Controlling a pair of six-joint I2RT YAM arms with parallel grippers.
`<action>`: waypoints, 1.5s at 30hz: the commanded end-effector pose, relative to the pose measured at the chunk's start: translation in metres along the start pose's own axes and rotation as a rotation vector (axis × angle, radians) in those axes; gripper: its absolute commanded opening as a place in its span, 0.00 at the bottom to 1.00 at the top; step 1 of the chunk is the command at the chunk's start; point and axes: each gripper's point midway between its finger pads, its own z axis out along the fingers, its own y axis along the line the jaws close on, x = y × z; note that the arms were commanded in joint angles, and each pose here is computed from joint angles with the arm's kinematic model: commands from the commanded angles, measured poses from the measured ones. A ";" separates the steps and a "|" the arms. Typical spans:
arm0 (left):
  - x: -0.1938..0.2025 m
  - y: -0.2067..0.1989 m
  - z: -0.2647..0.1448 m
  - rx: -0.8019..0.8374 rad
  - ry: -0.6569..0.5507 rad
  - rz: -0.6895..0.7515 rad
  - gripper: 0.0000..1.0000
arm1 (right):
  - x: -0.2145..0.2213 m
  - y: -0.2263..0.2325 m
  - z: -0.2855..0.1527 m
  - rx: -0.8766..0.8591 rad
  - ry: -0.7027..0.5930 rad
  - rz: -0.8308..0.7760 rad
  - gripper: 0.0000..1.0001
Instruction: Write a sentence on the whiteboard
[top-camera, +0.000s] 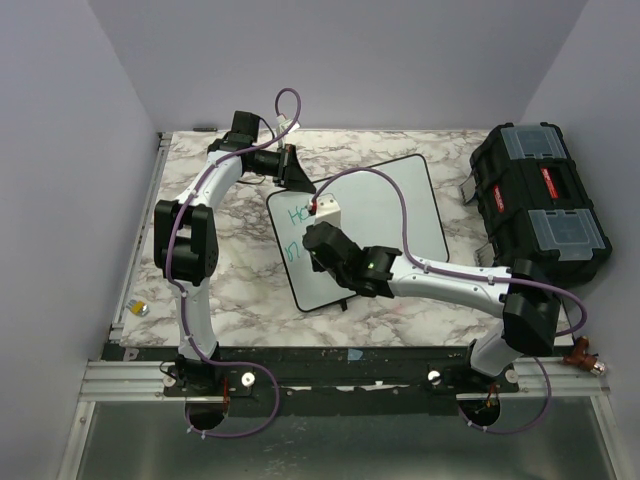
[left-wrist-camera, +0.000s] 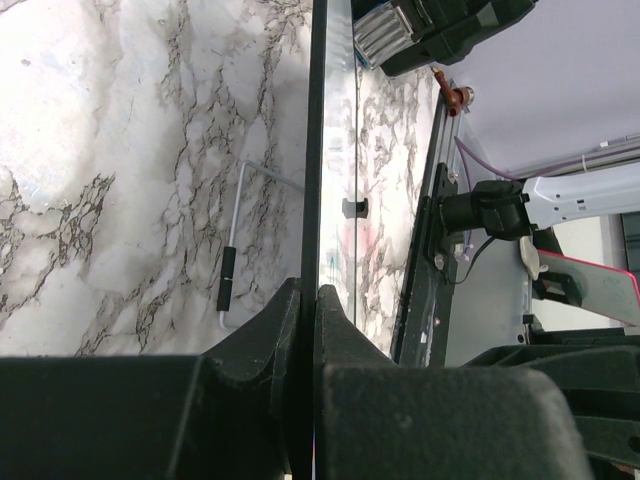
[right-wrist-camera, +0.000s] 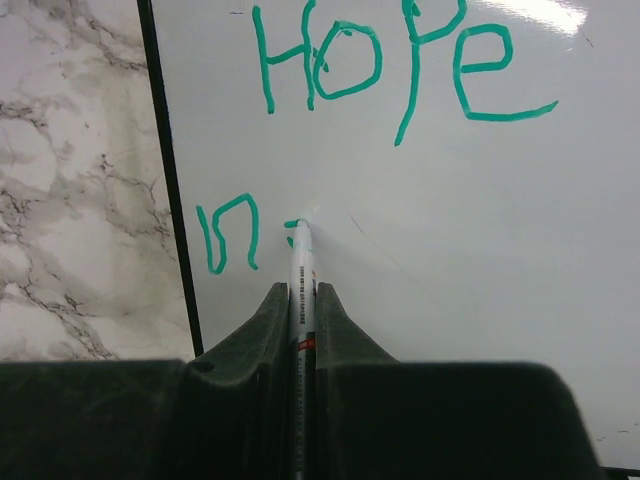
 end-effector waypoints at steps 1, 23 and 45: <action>-0.018 0.004 -0.007 -0.075 -0.037 0.131 0.00 | -0.006 -0.018 -0.001 0.090 -0.021 -0.007 0.01; -0.018 0.003 -0.007 -0.075 -0.037 0.134 0.00 | 0.000 0.011 0.003 -0.056 0.011 0.001 0.01; -0.017 0.004 -0.007 -0.077 -0.036 0.130 0.00 | 0.018 -0.021 -0.009 0.047 0.038 -0.005 0.01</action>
